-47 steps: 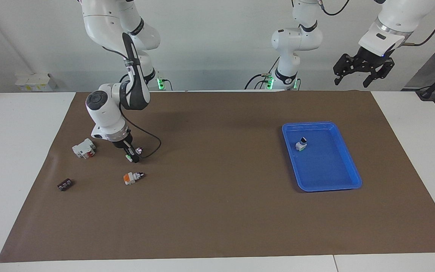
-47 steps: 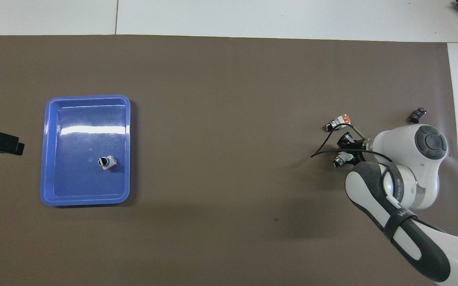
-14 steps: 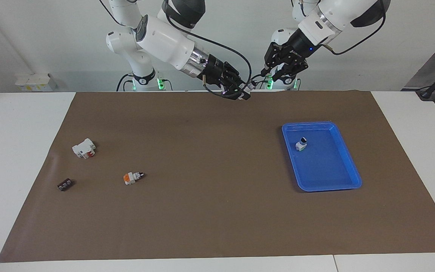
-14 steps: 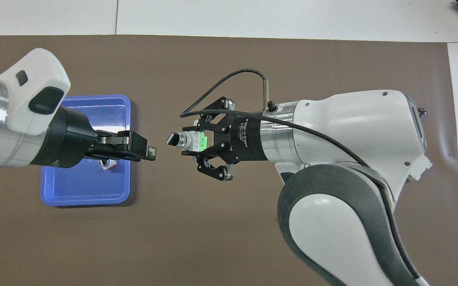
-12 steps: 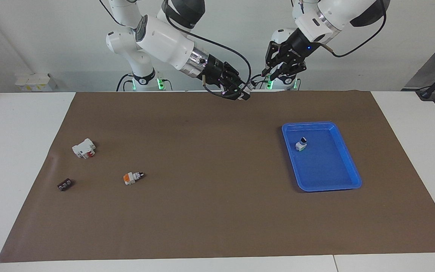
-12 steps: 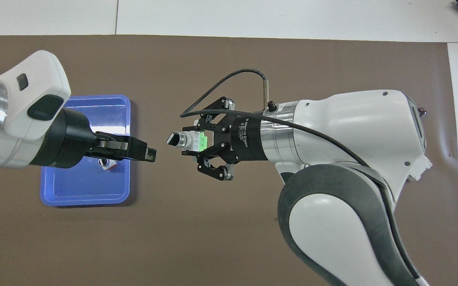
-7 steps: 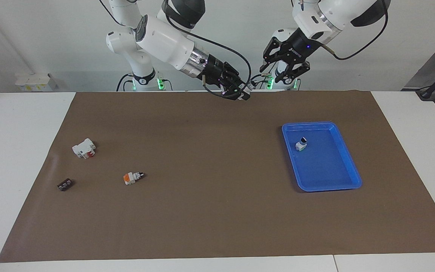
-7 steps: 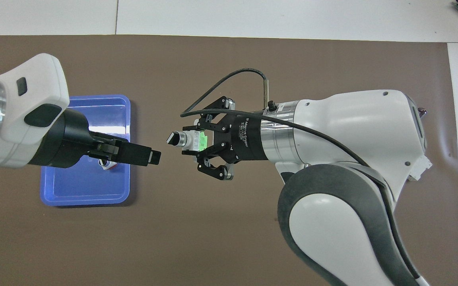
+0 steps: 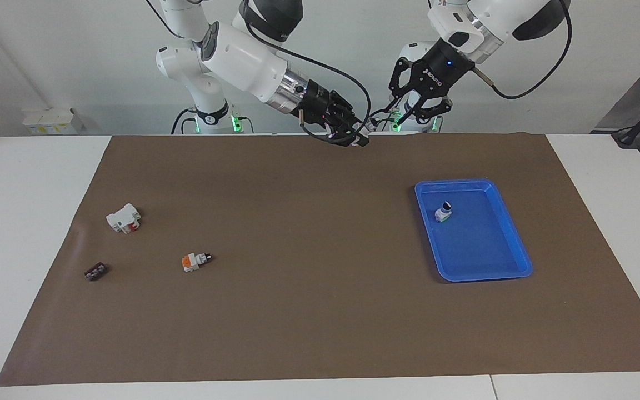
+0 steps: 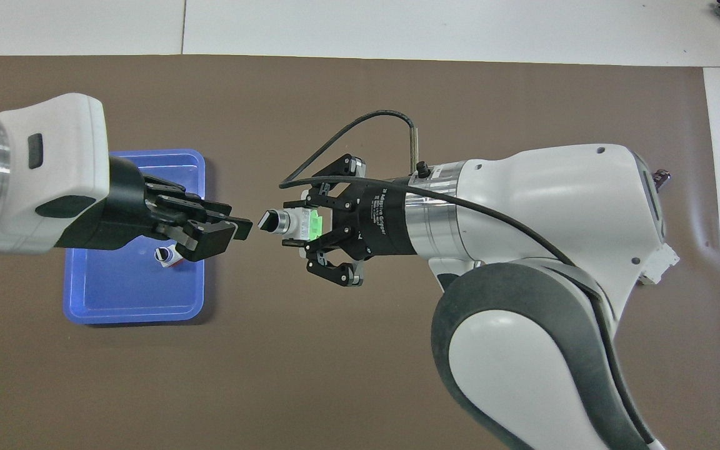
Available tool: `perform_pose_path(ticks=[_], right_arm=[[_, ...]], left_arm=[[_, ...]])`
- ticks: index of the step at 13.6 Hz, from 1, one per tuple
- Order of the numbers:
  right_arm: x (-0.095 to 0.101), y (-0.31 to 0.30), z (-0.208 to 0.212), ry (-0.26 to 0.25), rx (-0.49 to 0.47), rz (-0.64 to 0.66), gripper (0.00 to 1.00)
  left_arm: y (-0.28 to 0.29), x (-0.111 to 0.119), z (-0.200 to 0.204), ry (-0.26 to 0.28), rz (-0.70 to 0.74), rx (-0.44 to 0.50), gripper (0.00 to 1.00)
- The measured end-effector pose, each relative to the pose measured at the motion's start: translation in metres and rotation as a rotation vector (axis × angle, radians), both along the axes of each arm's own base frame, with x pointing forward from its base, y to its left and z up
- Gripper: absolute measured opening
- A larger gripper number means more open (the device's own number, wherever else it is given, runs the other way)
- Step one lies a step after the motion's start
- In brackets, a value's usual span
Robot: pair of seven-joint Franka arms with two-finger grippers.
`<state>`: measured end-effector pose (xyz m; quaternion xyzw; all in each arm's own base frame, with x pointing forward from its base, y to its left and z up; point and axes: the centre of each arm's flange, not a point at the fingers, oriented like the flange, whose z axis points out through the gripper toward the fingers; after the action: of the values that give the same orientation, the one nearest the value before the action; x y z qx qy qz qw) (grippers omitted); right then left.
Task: Turn and place switch with both arms
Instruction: 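Close the left gripper on the switch end held by the right gripper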
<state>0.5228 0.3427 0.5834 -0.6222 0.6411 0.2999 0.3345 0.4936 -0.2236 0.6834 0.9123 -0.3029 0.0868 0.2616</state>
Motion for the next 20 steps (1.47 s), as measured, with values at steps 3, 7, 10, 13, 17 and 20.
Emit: perform_pose_path(ticks=[3,7,10,13,17,20], right_arm=[[-0.005,0.012,0.003,-0.007,0.010,-0.034,0.42],[-0.011,0.021,0.003,-0.008,0.013,-0.038,0.42],[-0.010,0.021,0.002,-0.008,0.012,-0.039,0.42],[-0.011,0.021,0.003,-0.008,0.014,-0.039,0.42],[-0.011,0.021,0.003,-0.008,0.014,-0.039,0.42],[-0.011,0.020,0.003,-0.008,0.014,-0.040,0.42]], left_arm=[[-0.009,-0.002,0.000,-0.014,-0.032,-0.033,0.37],[-0.010,-0.003,-0.001,-0.025,-0.056,-0.036,0.37],[-0.010,-0.003,-0.002,-0.035,-0.084,-0.034,0.35],[-0.004,0.000,-0.003,-0.049,-0.096,-0.036,0.15],[-0.003,0.000,-0.003,-0.056,-0.105,-0.038,0.10],[-0.003,0.000,-0.003,-0.055,-0.105,-0.039,0.10]])
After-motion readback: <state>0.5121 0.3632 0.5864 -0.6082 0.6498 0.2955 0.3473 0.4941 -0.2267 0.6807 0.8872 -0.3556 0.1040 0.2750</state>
